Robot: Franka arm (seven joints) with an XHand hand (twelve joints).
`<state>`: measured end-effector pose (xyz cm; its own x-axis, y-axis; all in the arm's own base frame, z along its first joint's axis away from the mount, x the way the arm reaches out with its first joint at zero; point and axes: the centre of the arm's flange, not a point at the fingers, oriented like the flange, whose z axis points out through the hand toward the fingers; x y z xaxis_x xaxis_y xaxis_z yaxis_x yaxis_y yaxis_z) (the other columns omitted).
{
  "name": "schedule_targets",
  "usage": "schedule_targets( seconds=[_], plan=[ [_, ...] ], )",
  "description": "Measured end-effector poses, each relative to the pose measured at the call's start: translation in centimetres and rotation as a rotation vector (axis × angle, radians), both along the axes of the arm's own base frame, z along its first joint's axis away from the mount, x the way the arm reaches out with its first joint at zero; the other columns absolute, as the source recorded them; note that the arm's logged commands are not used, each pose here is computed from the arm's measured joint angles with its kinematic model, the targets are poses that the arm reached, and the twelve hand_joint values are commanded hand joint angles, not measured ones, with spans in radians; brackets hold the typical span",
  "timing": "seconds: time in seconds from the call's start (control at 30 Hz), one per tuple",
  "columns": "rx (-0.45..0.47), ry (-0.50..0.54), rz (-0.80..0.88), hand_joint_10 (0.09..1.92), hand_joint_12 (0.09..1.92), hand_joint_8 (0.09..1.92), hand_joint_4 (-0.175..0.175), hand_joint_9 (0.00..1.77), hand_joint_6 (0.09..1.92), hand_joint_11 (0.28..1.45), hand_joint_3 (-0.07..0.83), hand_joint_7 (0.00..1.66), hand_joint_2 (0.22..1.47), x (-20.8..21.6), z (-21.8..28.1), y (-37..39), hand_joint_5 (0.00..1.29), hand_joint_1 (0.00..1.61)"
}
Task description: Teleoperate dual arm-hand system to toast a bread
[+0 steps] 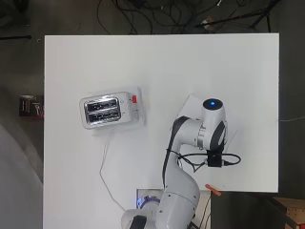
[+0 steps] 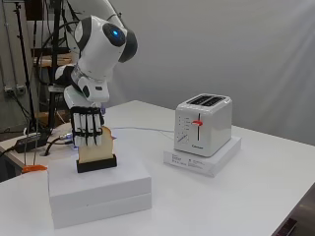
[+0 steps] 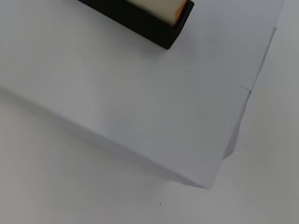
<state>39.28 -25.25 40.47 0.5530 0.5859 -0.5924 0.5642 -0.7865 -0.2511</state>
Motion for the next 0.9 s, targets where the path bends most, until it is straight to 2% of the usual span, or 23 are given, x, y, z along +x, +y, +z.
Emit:
schedule_targets(
  seconds=[0.03, 0.07, 0.1, 0.13, 0.17, 0.23, 0.33, 0.43, 0.47, 0.5, 0.53, 0.57, 0.6, 0.67, 0.7, 0.73, 0.77, 0.8, 0.83, 0.9],
  plan=[
    [0.005, 0.001, -0.002, 0.09, 0.09, 0.09, 0.090, 0.70, 0.09, 0.52, 0.006, 0.58, 0.95, 0.0, -0.4, 0.0, 0.51, 0.53],
    [0.009, 0.003, -0.002, 0.32, 0.09, 0.26, -0.004, 0.85, 0.40, 0.63, 0.006, 0.75, 1.00, 0.0, -0.6, 0.0, 0.68, 0.85],
    [0.012, 0.004, -0.002, 0.52, 0.24, 0.49, -0.046, 1.02, 0.68, 0.70, 0.002, 0.94, 1.04, 0.0, -0.8, 0.0, 0.79, 1.04],
    [0.019, -0.002, 0.000, 0.62, 0.51, 0.66, -0.094, 1.16, 0.82, 0.70, 0.003, 1.05, 1.06, 0.2, -0.9, -0.1, 0.85, 1.15],
    [0.032, -0.016, 0.001, 0.65, 0.73, 0.74, -0.122, 1.23, 0.90, 0.67, 0.000, 1.12, 1.08, 0.3, -1.1, -0.2, 0.88, 1.21],
    [0.056, -0.045, -0.004, 0.61, 0.94, 0.78, -0.149, 1.31, 0.97, 0.63, 0.000, 1.18, 1.09, 0.5, -1.5, -0.4, 0.89, 1.25],
    [0.091, -0.029, -0.021, 0.63, 1.16, 0.86, -0.172, 1.37, 0.94, 0.62, 0.000, 1.17, 1.10, 0.4, -3.5, -0.8, 0.90, 1.26],
    [0.078, 0.002, -0.050, 0.95, 1.33, 1.01, -0.175, 1.33, 0.90, 0.63, 0.001, 1.11, 1.11, 0.2, -5.6, -1.3, 0.89, 1.26],
    [0.072, -0.002, -0.057, 1.04, 1.38, 0.95, -0.049, 1.32, 0.97, 0.64, 0.000, 1.15, 1.13, 0.1, -5.8, -1.5, 0.89, 1.16],
    [0.072, -0.016, -0.062, 1.11, 1.41, 0.86, 0.052, 1.31, 1.04, 0.65, -0.001, 1.20, 1.15, 0.0, -5.5, -1.7, 0.89, 1.08],
    [0.073, -0.040, -0.063, 1.14, 1.43, 0.78, 0.113, 1.30, 1.09, 0.65, -0.001, 1.24, 1.16, 0.0, -4.8, -1.8, 0.88, 1.02],
    [0.077, -0.077, -0.055, 1.16, 1.44, 0.73, 0.145, 1.30, 1.12, 0.66, -0.001, 1.26, 1.17, 0.2, -3.5, -1.6, 0.87, 1.00],
    [0.080, -0.112, -0.039, 1.18, 1.46, 0.71, 0.162, 1.30, 1.14, 0.67, 0.000, 1.28, 1.17, 0.5, -2.2, -1.0, 0.87, 0.98],
    [0.088, -0.192, 0.021, 1.20, 1.49, 0.70, 0.173, 1.31, 1.15, 0.68, 0.000, 1.30, 1.17, 1.9, 1.1, 1.3, 0.86, 0.97],
    [0.092, -0.229, 0.060, 1.15, 1.45, 0.66, 0.175, 1.28, 1.17, 0.67, 0.000, 1.28, 1.18, 2.7, 2.8, 3.0, 0.85, 0.96],
    [0.099, -0.261, 0.100, 1.05, 1.34, 0.82, 0.049, 1.24, 1.14, 0.63, 0.008, 1.19, 1.17, 3.6, 4.6, 4.8, 0.83, 1.06],
    [0.117, -0.285, 0.134, 0.96, 1.24, 0.96, -0.052, 1.20, 1.14, 0.61, 0.006, 1.11, 1.17, 4.4, 5.9, 6.4, 0.79, 1.14],
    [0.148, -0.308, 0.164, 0.89, 1.17, 1.06, -0.113, 1.19, 1.15, 0.60, 0.004, 1.05, 1.18, 5.2, 7.1, 8.0, 0.76, 1.18],
    [0.188, -0.328, 0.186, 0.83, 1.11, 1.11, -0.145, 1.18, 1.17, 0.60, 0.002, 1.03, 1.18, 5.9, 8.0, 9.2, 0.74, 1.21],
    [0.289, -0.375, 0.213, 0.70, 1.04, 1.12, -0.167, 1.19, 1.22, 0.60, 0.000, 1.01, 1.19, 6.9, 9.5, 11.3, 0.71, 1.22]
  ],
)
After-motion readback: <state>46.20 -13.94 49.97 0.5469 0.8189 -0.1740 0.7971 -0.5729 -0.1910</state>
